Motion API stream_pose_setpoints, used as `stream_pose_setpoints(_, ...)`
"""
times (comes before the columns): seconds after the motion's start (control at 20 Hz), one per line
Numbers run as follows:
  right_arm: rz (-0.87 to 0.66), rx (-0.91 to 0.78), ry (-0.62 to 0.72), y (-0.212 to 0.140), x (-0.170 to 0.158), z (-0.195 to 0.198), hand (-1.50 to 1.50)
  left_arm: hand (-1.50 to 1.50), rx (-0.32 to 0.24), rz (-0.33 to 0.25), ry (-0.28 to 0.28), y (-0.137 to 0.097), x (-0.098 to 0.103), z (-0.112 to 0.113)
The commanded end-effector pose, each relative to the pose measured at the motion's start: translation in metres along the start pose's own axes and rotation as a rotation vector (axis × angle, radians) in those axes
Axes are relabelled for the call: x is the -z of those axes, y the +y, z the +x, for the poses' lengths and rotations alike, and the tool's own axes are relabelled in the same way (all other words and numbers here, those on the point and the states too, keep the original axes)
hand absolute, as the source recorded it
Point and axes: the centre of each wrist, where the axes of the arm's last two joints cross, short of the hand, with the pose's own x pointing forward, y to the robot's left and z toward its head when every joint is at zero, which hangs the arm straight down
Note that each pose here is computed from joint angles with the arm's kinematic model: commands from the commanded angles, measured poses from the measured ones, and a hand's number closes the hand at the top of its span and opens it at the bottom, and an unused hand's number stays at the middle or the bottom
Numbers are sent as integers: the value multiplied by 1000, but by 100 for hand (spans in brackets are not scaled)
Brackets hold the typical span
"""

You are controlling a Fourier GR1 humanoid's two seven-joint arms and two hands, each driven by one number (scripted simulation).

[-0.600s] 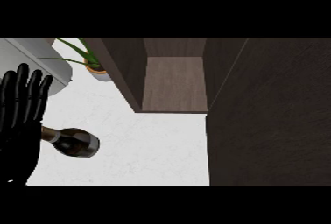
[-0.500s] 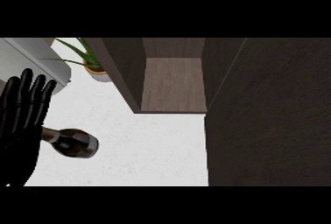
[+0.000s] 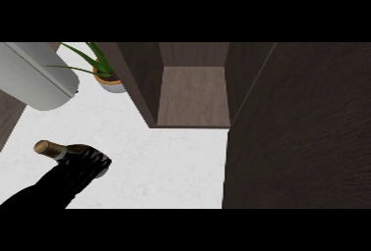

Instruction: Pick up the wine, place it into the cabinet and close the cabinet

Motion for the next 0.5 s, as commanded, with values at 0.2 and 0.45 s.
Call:
stream_pose_setpoints(0.2,71,33,49,1,-14,46,-150,-150,-161,-153,50,4,-64,46)
stream_pose_setpoints(0.45,76,28,56,8,-7,61,-150,-150,-199,-144,41,10,-76,73)
